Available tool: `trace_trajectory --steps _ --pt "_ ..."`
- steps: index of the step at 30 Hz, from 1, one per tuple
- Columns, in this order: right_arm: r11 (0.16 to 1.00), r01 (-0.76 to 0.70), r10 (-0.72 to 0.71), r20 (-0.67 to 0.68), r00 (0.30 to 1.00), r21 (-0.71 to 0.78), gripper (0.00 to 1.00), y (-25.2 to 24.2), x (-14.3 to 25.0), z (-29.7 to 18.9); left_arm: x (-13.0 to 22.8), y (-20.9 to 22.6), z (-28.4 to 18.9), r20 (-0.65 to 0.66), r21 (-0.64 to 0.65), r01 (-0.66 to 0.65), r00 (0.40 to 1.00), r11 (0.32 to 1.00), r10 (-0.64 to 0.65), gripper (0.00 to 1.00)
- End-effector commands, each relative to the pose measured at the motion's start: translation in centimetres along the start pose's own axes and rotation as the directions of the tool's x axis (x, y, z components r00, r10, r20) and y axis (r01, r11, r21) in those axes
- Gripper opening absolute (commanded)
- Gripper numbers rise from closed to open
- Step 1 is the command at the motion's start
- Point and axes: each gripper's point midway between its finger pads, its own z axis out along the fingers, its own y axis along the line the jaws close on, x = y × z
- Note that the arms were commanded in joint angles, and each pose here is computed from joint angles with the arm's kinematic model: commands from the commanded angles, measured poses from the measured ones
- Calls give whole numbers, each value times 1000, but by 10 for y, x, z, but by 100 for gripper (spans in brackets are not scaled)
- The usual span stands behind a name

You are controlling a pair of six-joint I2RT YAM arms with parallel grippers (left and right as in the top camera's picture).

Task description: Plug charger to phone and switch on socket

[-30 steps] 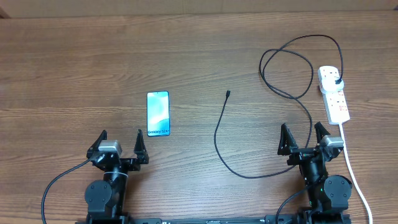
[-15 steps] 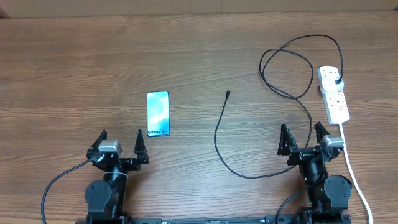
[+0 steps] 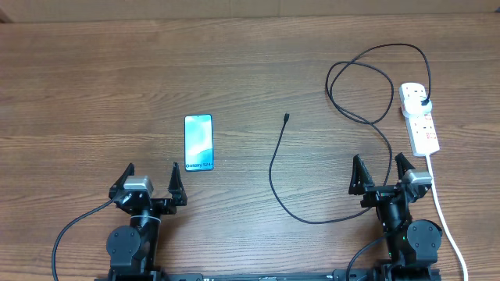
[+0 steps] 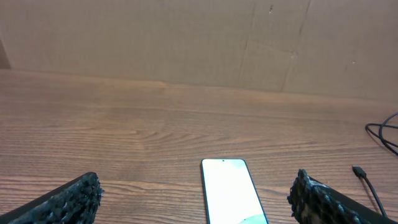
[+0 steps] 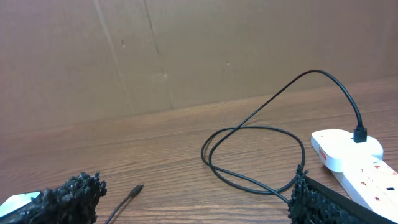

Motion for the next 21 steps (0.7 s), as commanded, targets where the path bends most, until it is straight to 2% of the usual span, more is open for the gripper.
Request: trace_trajectory --steps 1,12,21 --pt "1000 4 -4 9 1000 12 100 -3 1 0 0 3 0 8 -11 -18 1000 1000 18 100" --pt "1000 4 -4 9 1000 12 100 -3 1 0 -2 -4 -1 8 23 -19 1000 1000 19 100" --pt "1000 4 -4 9 1000 12 100 -3 1 0 -29 -18 -7 1 86 -23 1000 996 23 100"
